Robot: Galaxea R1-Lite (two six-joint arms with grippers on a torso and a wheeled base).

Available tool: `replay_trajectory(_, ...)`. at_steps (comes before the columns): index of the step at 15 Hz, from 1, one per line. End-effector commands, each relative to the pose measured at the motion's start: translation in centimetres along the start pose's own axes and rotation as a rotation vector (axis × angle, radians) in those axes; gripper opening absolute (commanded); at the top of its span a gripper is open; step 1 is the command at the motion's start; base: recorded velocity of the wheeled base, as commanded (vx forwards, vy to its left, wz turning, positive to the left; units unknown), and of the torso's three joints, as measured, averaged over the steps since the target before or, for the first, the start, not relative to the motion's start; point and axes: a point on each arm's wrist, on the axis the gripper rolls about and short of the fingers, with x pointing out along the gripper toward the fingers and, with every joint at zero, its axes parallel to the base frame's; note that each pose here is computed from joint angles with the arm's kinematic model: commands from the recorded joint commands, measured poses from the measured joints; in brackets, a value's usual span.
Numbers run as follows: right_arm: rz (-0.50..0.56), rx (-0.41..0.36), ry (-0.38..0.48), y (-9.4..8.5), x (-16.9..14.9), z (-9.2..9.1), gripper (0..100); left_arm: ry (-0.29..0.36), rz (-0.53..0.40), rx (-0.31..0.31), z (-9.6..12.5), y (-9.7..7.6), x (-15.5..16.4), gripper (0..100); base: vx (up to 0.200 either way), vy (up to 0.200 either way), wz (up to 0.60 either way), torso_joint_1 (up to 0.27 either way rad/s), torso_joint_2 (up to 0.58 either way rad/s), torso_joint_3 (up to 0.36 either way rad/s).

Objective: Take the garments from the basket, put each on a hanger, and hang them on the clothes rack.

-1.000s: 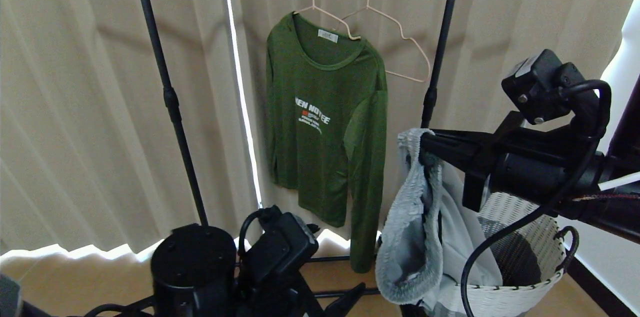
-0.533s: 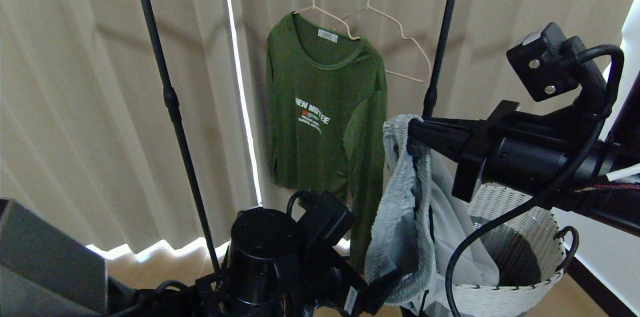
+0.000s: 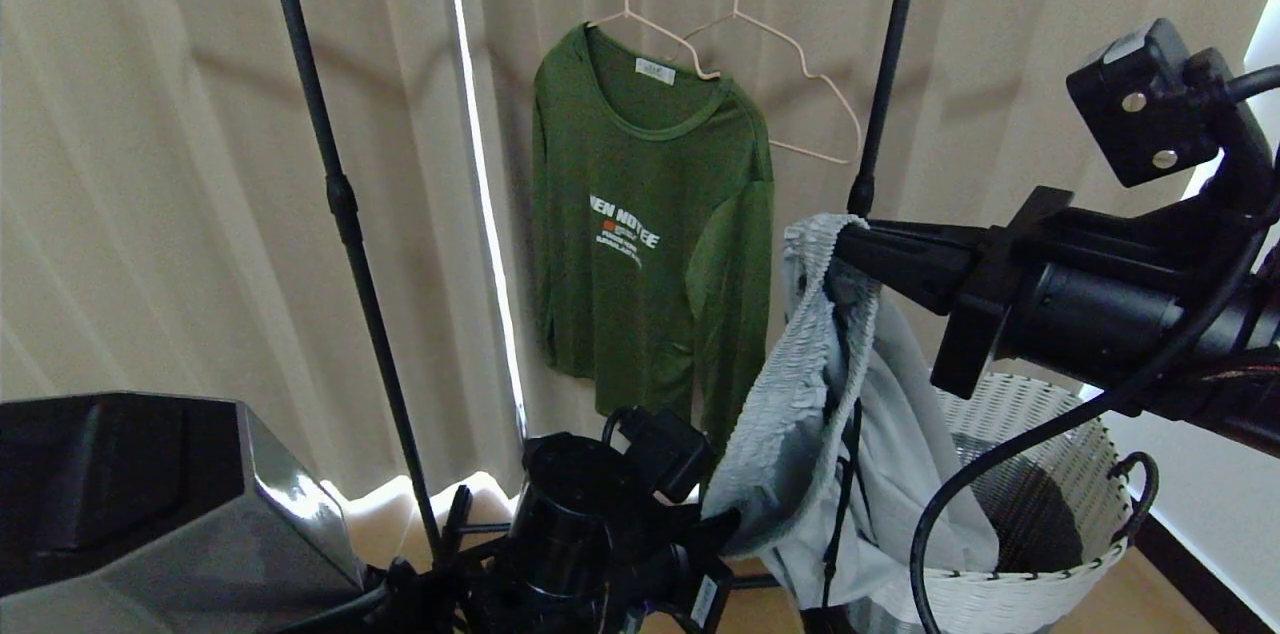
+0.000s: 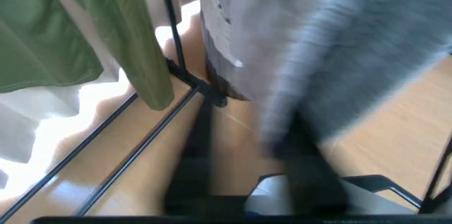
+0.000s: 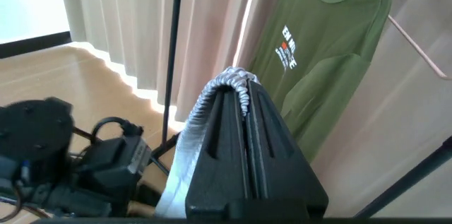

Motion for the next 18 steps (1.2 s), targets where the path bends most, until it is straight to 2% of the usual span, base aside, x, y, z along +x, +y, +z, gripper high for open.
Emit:
replay_trajectory(1,-0.005,-0.001,-0.01,-0.1,-0.4,0.2,0,0.021,0.006,0.009,-0.6,0.1,-0.2,0,0.0,0.0,0.0,0.0,0.0,0.0)
replay_trajectory(2,-0.019,0.0,-0.007,-0.4,-0.4,0.1,0,0.017,0.02,0.02,-1.1,0.2,-0.8,0,0.0,0.0,0.0,0.0,0.0,0.0)
replay_trajectory(4,-0.041,0.001,0.001,-0.9,-0.4,-0.1,0,-0.03,0.038,0.064,-1.4,0.7,-2.2,0,0.0,0.0,0.0,0.0,0.0,0.0)
replay_trajectory(5,-0.063,0.002,0.017,-1.4,-0.2,-0.4,0,-0.084,0.107,0.124,-0.6,2.7,-4.0,0,0.0,0.0,0.0,0.0,0.0,0.0)
replay_trajectory(6,-0.074,-0.006,0.026,-1.7,0.0,-0.7,0,-0.124,0.164,0.132,0.6,4.2,-5.2,0,0.0,0.0,0.0,0.0,0.0,0.0)
replay_trajectory(7,-0.078,-0.019,0.035,-1.8,0.2,-0.9,0,-0.15,0.227,0.118,2.2,5.9,-6.9,0,0.0,0.0,0.0,0.0,0.0,0.0)
replay_trajectory(8,-0.076,-0.027,0.038,-1.8,0.4,-0.9,0,-0.164,0.268,0.107,3.4,6.8,-8.2,0,0.0,0.0,0.0,0.0,0.0,0.0)
replay_trajectory(9,-0.076,-0.032,0.035,-1.8,0.5,-0.8,0,-0.175,0.312,0.091,5.3,7.9,-10.2,0,0.0,0.0,0.0,0.0,0.0,0.0)
replay_trajectory(10,-0.076,-0.033,0.032,-1.9,0.7,-0.7,0,-0.193,0.347,0.065,8.3,9.2,-13.1,0,0.0,0.0,0.0,0.0,0.0,0.0)
replay_trajectory(13,-0.079,-0.036,-0.003,-2.0,0.8,0.3,0,-0.244,0.359,0.048,13.2,10.1,-17.9,0,0.0,0.0,0.0,0.0,0.0,0.0)
replay_trajectory(14,-0.082,-0.036,-0.027,-2.0,0.8,1.0,0,-0.294,0.369,0.058,16.2,10.5,-20.3,0,0.0,0.0,0.0,0.0,0.0,0.0)
replay_trajectory(16,-0.085,-0.041,-0.056,-2.2,1.0,1.9,0,-0.413,0.399,0.097,20.7,11.0,-22.5,0,0.0,0.0,0.0,0.0,0.0,0.0)
replay_trajectory(18,-0.116,-0.057,-0.061,-2.9,1.3,2.2,0,-0.429,0.397,0.11,22.1,11.3,-22.2,0,0.0,0.0,0.0,0.0,0.0,0.0)
